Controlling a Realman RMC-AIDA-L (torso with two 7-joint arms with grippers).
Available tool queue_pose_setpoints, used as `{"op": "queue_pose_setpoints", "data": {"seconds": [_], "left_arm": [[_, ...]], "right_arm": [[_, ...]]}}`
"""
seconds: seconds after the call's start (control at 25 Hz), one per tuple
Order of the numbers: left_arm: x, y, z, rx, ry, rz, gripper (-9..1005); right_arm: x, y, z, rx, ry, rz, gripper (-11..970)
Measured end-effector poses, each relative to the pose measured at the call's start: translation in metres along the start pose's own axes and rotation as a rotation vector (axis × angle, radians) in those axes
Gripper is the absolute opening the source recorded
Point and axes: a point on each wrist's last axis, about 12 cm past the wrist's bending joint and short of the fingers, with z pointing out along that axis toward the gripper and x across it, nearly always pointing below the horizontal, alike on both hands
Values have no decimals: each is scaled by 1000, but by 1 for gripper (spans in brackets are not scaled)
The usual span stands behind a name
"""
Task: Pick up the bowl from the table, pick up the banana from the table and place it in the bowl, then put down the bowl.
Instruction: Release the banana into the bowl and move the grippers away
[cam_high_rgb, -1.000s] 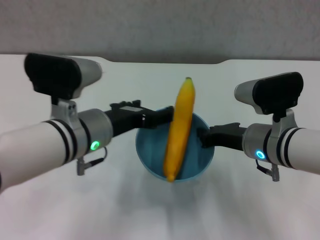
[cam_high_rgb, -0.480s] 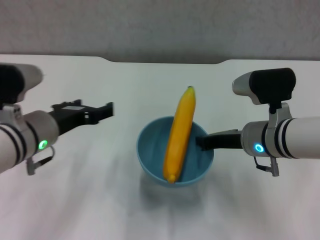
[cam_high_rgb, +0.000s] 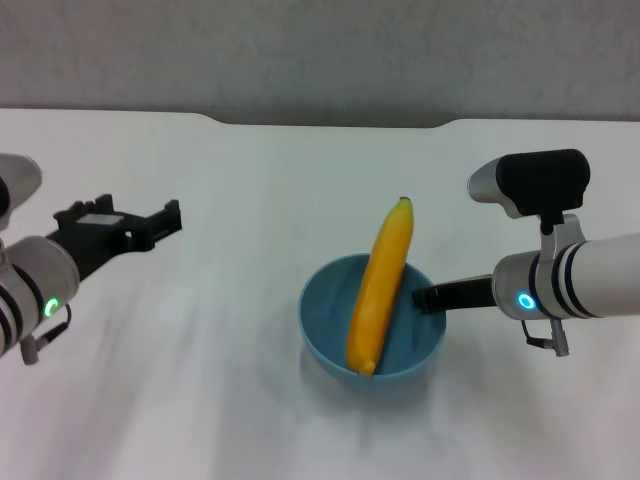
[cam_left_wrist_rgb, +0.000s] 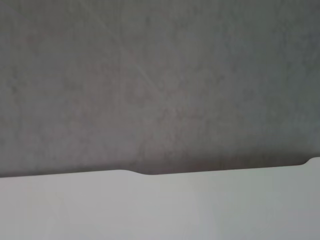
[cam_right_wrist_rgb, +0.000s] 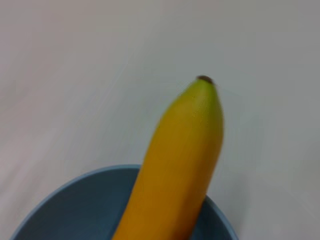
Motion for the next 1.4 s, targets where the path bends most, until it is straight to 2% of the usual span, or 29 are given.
{"op": "queue_pose_setpoints", "data": {"seconds": [0.24,0.56,0.96,1.12,1.4], "left_arm": [[14,-11,1,5,-26,24,908],[21,-13,-4,-28,-118,67,908],[33,-26,-14,-84,-278,280,908],[41,-22,-13,-105,-271,324,908],[47,-17,-13,-128,-268,335,908]], "right_arm": [[5,-4,2,2,11,7,34],[5,-5,3,8,13,5,34],[7,-5,4,10,18,3,34],[8,-7,4,14,24,7,34],[9,-7,5,16,25,8,34]]}}
